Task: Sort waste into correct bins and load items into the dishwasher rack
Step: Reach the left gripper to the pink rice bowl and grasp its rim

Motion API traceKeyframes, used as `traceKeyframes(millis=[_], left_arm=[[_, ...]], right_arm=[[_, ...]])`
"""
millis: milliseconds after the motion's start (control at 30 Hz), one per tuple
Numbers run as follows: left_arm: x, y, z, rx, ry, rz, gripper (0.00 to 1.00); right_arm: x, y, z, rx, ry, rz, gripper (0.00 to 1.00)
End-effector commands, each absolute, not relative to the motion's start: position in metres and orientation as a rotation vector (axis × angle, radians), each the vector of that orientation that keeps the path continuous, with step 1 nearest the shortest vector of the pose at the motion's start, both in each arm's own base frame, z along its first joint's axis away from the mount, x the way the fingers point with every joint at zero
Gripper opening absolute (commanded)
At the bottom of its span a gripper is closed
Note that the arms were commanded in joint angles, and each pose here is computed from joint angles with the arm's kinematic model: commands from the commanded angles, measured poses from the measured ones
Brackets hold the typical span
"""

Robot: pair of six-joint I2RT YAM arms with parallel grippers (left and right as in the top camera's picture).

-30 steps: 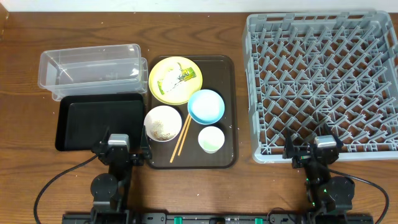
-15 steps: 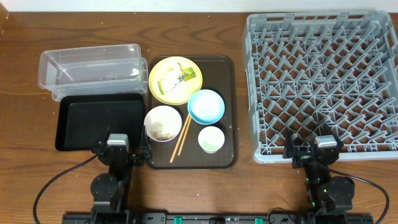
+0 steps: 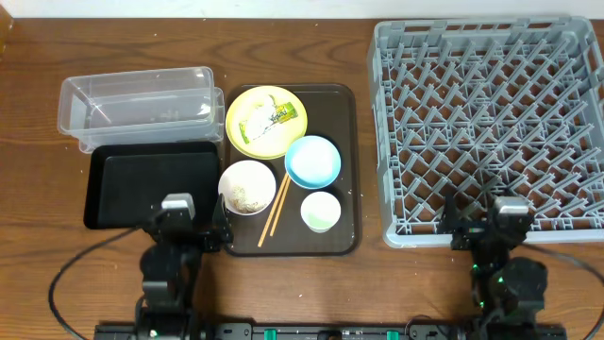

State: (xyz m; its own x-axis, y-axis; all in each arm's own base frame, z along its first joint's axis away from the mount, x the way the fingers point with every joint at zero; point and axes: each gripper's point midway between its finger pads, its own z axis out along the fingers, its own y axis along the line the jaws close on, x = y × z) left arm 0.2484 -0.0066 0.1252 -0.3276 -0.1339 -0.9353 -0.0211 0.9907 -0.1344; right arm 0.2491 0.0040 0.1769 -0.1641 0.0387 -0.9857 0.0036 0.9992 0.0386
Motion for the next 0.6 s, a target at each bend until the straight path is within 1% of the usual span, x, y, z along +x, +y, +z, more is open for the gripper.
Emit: traceKeyframes(millis=[0, 167, 333, 567], left_arm=[[0.258, -0.007, 0.157, -0.123, 1.923, -0.125, 0.99], [0.274, -0.008, 0.163, -0.133, 2.107, -0.116, 0.99], [0.291, -0.021, 0.171, -0.108, 2.293, -0.185, 0.99], [0.291, -0.036, 0.168, -0.105, 2.576, -0.288, 0.99]], right_arm=[[0.255, 0.004, 0.201, 0.054, 1.758, 0.036, 0.99], [0.275, 0.005, 0.214, 0.051, 1.887, 0.028, 0.99], [0.295, 0.008, 0.213, 0.04, 2.08, 0.026, 0.99], [0.311, 0.012, 0.211, 0.027, 2.299, 0.03, 0.99]])
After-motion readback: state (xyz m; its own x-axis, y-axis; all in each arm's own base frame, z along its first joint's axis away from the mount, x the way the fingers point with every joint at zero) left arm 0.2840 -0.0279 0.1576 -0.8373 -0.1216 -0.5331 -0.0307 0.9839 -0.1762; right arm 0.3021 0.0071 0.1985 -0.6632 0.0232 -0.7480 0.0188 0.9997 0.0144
